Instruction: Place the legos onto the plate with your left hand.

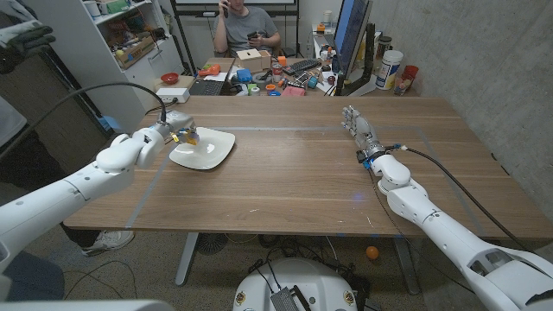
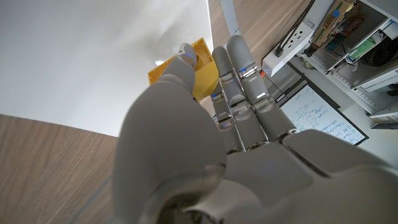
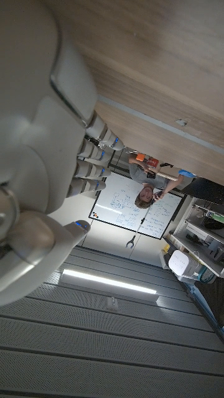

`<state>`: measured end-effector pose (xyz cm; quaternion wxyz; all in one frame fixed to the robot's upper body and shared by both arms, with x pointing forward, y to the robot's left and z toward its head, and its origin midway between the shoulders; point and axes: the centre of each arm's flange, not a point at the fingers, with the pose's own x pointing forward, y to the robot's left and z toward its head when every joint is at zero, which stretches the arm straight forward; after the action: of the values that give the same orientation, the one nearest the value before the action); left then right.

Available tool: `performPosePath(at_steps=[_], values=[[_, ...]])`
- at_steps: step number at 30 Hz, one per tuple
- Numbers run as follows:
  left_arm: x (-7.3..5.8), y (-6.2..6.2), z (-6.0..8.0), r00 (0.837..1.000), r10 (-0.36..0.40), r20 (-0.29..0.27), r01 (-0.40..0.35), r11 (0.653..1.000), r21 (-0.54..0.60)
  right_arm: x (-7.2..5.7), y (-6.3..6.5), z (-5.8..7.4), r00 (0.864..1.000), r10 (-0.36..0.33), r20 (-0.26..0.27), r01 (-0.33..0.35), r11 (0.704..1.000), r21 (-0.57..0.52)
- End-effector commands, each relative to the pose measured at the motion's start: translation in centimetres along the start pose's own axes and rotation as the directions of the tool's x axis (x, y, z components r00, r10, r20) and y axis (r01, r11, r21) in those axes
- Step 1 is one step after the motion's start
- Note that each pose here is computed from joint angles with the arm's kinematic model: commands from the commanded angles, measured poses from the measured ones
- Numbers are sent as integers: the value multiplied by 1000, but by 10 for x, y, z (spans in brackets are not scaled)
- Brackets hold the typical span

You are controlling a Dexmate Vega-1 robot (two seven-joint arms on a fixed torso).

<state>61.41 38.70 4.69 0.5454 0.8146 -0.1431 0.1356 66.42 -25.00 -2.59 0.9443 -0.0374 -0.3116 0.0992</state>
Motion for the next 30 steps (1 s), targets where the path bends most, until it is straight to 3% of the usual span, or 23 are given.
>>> performPosePath(at_steps=[1,15,30], values=[[14,-10,5,999,31,17,-30,998,-55,6,0,0,1000,-5,-8,5,1000,-6],[21,-24,12,1000,2,30,1,996,-92,12,-1,-3,1000,1,-14,-1,1000,-6],[26,-32,9,999,-24,27,27,991,-135,14,-2,-3,1000,-2,-16,2,1000,-7]])
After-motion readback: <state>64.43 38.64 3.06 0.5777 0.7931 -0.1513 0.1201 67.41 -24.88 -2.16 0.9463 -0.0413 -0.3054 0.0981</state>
